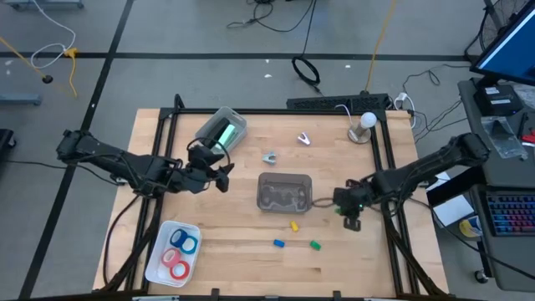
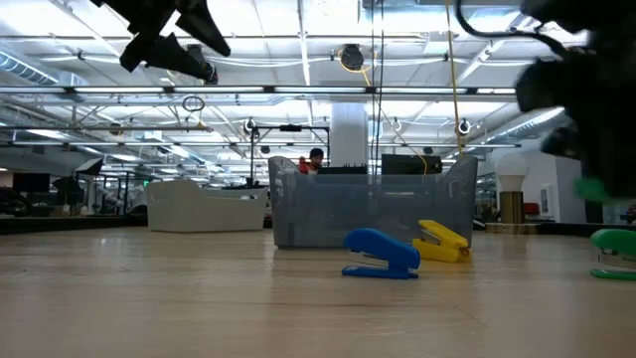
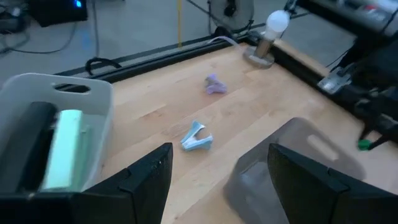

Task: Pick and place Stapler, Stapler remover, tape
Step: Put the top right small green stapler into the gray bin

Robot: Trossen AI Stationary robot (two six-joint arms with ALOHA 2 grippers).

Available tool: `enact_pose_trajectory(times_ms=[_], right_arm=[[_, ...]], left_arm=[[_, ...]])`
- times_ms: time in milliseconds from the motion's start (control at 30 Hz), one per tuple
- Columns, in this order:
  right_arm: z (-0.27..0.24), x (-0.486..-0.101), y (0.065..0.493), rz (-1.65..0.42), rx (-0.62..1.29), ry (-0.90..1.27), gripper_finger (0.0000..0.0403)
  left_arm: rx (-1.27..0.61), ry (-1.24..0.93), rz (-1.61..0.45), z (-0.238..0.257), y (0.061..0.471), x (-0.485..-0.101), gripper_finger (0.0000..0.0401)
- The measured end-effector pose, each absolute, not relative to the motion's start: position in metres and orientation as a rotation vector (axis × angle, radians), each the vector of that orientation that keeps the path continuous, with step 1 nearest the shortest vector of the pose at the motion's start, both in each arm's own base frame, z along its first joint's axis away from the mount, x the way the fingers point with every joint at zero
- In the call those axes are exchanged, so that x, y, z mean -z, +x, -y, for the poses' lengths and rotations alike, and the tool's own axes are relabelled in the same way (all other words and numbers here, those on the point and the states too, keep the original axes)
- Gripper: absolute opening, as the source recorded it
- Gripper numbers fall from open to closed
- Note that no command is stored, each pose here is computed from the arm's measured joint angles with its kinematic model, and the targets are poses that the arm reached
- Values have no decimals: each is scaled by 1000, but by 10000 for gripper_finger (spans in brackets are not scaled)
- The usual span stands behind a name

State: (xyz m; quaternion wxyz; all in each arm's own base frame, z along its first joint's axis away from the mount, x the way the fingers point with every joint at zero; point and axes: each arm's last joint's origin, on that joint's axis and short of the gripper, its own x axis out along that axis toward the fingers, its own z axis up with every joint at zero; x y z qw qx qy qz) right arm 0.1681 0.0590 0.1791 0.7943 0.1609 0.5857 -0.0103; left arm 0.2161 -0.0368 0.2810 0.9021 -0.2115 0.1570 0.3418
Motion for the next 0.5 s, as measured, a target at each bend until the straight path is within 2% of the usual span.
enact_pose_trajectory(times_ms=[133,300,500], right_arm=[[-47,-214,183,-1052,59,346,56],[-27,-249,203,-789,89,322,57],[-3,-279,225,-437,83,353,57]], left_arm=[[-630,-512,-298,35,222,-286,260],[-410,-580,-272,34,234,-296,260],[-201,-531,-143,31,254,-309,260]])
